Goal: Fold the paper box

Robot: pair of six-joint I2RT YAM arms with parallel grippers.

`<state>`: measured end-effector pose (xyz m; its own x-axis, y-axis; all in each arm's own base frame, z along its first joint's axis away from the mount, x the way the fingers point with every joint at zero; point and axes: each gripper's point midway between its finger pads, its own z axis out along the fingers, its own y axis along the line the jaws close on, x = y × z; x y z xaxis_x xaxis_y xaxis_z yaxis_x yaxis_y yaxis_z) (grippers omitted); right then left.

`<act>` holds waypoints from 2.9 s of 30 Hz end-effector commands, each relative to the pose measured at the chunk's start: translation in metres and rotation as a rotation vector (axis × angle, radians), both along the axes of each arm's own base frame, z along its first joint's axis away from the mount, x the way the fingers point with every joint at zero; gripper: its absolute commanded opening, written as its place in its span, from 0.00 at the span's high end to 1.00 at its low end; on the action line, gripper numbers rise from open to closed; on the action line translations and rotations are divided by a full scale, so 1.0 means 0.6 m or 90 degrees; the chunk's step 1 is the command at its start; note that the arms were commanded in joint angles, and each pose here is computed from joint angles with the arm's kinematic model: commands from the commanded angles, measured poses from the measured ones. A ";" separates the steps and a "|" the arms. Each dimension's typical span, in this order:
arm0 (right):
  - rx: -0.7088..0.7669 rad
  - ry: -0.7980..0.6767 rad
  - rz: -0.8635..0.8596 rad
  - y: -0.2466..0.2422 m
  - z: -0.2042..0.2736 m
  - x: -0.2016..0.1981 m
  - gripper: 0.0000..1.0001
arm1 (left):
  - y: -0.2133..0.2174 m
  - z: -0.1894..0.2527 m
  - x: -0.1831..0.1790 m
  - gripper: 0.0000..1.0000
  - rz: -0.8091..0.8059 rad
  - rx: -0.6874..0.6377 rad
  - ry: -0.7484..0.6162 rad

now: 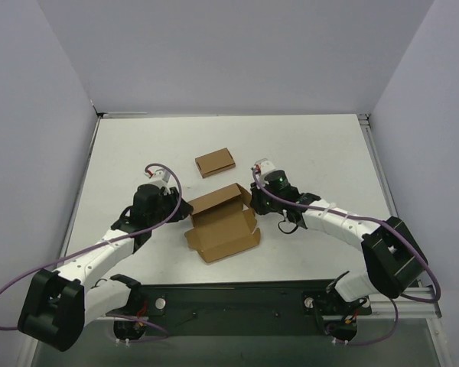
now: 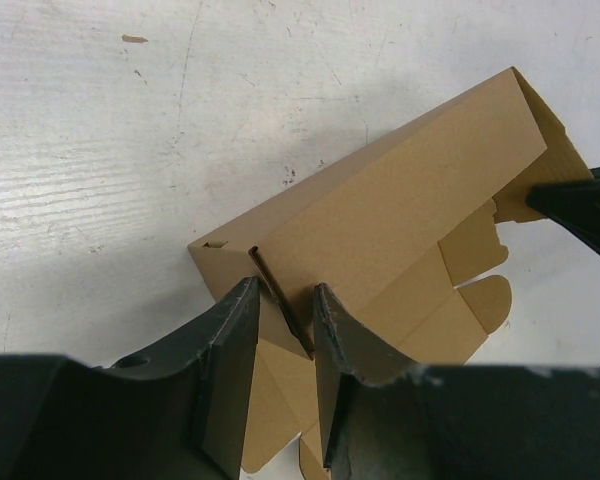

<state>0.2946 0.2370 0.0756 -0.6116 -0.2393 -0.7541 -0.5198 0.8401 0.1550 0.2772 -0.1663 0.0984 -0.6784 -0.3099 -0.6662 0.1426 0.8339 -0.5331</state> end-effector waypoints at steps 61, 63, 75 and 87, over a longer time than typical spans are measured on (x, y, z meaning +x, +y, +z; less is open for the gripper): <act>-0.032 0.105 -0.152 -0.028 -0.092 -0.032 0.95 | -0.009 0.027 0.035 0.66 -0.027 0.059 -0.007; -0.054 0.106 -0.174 -0.044 -0.107 -0.030 0.95 | -0.009 0.028 0.036 0.66 -0.027 0.058 -0.008; 0.009 0.103 -0.121 -0.009 -0.046 -0.031 0.88 | 0.000 0.026 0.039 0.66 -0.020 0.080 -0.006; 0.054 0.019 -0.081 -0.042 0.132 -0.050 0.38 | 0.014 0.009 0.013 0.65 -0.031 0.125 0.022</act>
